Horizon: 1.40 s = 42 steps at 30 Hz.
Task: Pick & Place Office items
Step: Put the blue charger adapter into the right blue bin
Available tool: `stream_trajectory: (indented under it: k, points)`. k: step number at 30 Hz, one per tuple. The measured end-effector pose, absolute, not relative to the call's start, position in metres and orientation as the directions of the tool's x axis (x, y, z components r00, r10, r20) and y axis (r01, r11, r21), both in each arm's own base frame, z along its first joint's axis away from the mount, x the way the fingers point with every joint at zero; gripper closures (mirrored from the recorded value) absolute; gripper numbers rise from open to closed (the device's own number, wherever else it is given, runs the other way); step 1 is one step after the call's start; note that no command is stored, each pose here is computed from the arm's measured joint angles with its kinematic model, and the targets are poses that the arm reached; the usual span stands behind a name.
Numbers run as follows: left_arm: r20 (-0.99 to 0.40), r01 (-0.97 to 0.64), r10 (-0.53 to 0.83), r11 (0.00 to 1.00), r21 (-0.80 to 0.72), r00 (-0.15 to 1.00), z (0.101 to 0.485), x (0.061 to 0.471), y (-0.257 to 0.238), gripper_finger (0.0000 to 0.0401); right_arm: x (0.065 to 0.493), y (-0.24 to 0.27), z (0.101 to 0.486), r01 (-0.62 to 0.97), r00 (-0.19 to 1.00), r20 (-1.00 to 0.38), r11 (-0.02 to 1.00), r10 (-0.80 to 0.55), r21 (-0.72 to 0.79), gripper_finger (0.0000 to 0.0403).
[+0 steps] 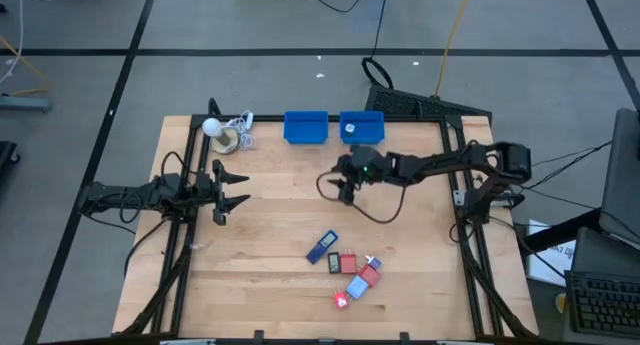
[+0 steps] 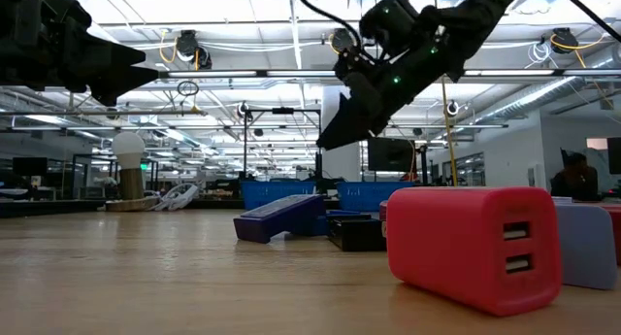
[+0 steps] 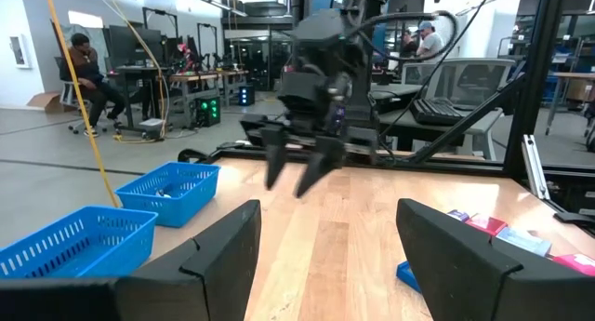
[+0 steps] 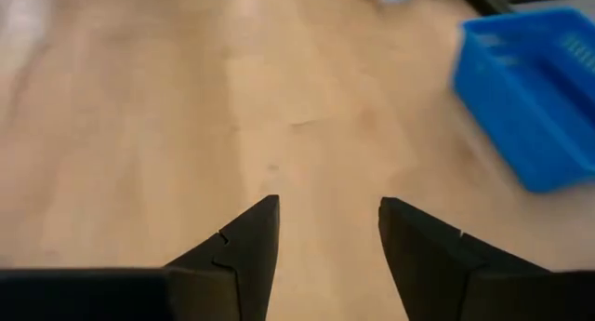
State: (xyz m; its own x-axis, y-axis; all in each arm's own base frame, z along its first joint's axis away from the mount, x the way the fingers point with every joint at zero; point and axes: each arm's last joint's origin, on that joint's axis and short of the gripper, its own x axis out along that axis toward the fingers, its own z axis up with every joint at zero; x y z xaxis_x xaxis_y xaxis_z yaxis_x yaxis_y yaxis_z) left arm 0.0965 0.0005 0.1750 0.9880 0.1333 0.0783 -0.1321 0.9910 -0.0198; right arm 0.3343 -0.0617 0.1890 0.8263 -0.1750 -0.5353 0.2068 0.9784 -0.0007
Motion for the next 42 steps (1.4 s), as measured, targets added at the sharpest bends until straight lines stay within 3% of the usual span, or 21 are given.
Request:
stream_trajectory:
  k: [19,35,38,42]
  points:
    - [0.079,-0.132,0.133,0.991,-0.021,0.988,0.175,0.097,0.000,0.0146,0.335,0.058,0.189,-0.137,0.837,-0.533,0.991,0.122,0.012,0.0234]
    - [0.079,-0.132,0.134,0.991,-0.020,0.988,0.175,0.097,0.000,0.0146,0.311,0.137,0.189,-0.143,0.784,-0.532,0.927,0.320,0.346,0.0232]
    - [0.078,-0.132,0.134,0.991,-0.020,0.988,0.175,0.097,0.000,0.0146,0.308,0.151,0.194,-0.161,0.794,-0.487,0.898,0.364,0.409,0.0232]
    - [0.078,-0.132,0.133,0.991,-0.020,0.988,0.175,0.097,0.000,0.0146,0.312,0.172,0.204,-0.289,0.848,-0.292,0.848,0.442,0.444,0.0232]
